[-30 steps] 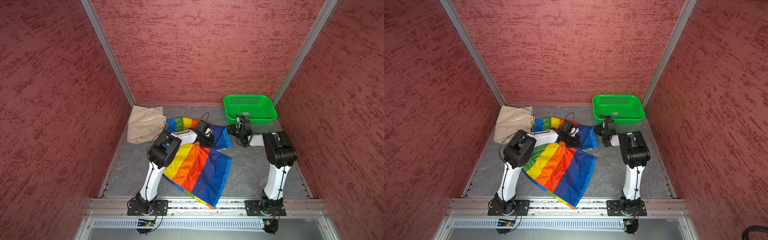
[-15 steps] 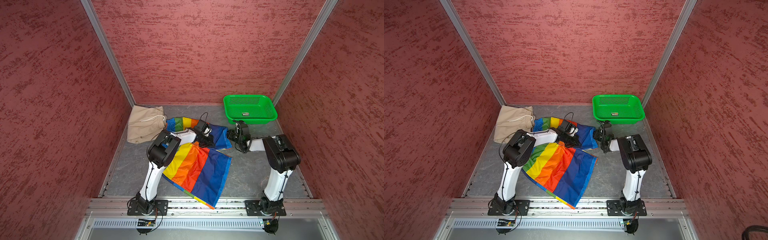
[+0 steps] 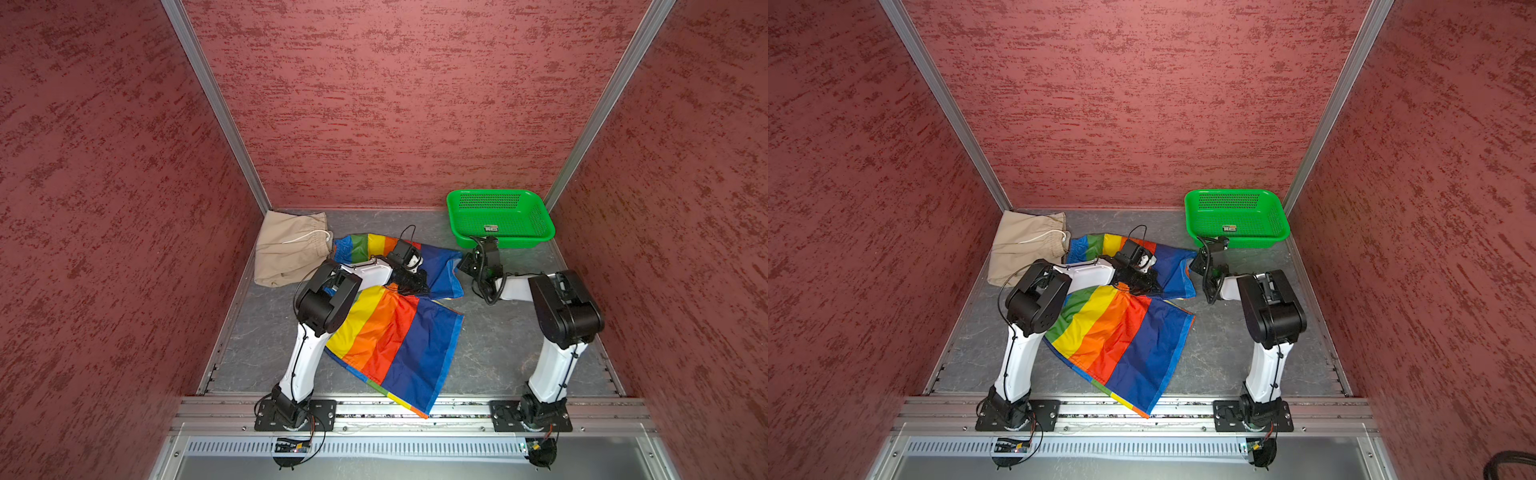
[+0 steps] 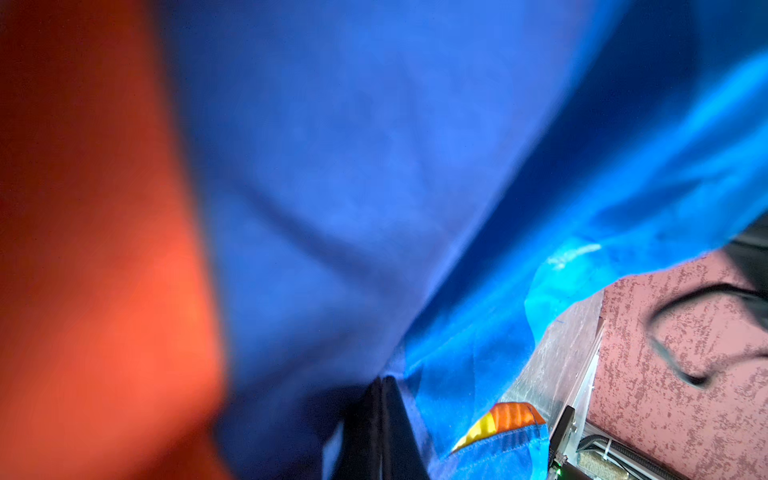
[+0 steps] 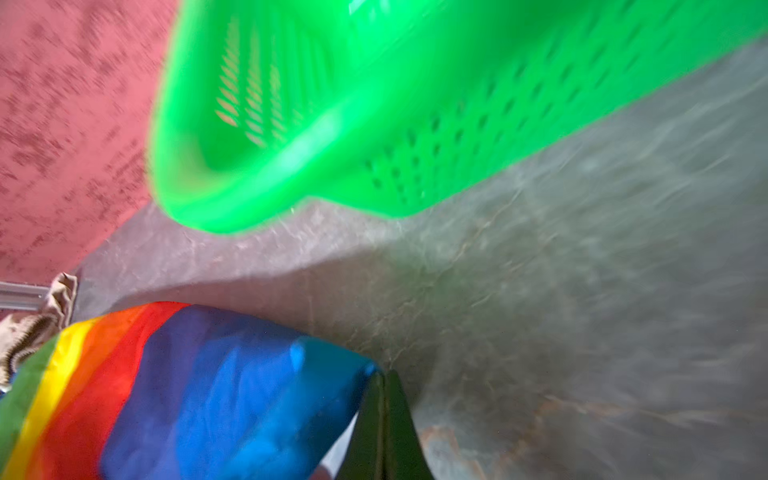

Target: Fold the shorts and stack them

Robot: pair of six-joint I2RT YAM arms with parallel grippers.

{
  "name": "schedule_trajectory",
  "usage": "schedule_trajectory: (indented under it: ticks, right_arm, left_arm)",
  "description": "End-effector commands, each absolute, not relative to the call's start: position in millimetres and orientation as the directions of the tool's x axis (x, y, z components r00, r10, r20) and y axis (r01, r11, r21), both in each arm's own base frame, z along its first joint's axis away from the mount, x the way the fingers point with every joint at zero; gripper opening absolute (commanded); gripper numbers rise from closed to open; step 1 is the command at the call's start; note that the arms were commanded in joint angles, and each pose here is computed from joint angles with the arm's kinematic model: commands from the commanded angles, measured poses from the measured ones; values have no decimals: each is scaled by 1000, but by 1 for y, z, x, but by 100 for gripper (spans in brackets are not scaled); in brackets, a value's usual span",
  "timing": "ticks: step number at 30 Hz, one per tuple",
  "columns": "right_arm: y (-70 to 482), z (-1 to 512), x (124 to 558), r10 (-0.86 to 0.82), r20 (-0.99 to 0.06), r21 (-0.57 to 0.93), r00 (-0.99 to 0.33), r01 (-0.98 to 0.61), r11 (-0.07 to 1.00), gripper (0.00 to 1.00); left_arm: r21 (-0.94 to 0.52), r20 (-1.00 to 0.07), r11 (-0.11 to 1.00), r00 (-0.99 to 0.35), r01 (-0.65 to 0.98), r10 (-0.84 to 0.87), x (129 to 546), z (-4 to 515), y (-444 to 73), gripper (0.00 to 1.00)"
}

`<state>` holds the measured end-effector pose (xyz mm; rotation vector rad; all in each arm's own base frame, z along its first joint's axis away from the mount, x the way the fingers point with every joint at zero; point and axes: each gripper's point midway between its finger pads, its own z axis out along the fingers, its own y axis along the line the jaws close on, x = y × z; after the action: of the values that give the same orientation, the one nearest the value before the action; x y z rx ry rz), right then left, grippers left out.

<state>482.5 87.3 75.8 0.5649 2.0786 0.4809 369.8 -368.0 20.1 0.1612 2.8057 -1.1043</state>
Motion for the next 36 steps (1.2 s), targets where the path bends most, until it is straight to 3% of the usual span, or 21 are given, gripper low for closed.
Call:
schedule_trajectory:
  ticks: [1, 11, 14, 16, 17, 19, 30, 36]
  right_arm:
    - [53, 124, 485, 562, -756, 497, -336, 265, 826, 0]
    - [52, 132, 504, 530, -765, 474, -367, 236, 848, 2]
    - [62, 133, 505, 535, -749, 500, -390, 197, 843, 27]
    - [68, 135, 502, 542, -734, 519, -409, 177, 836, 42]
    - [70, 136, 499, 547, -727, 526, -414, 175, 832, 47]
    - [72, 138, 490, 550, -718, 533, -427, 172, 829, 50]
    - [132, 103, 397, 464, -620, 500, -633, 137, 855, 52]
    - [149, 60, 363, 482, -490, 526, -727, 194, 828, 53]
  left_arm:
    - [-599, -54, 798, -998, 64, 40, 350, -18, -345, 6]
    - [-599, -45, 799, -998, 55, 35, 347, -23, -343, 6]
    - [-605, -51, 794, -998, 57, 32, 350, -19, -346, 8]
    - [-615, -57, 786, -998, 58, 28, 354, -14, -349, 18]
    - [-624, -60, 780, -998, 56, 24, 357, -9, -352, 28]
    - [-643, -70, 763, -997, 61, 21, 363, 2, -358, 36]
    - [-706, -235, 694, -971, 143, -40, 417, 102, -365, 64]
    - [-677, -270, 724, -960, 133, -76, 447, 100, -352, 66]
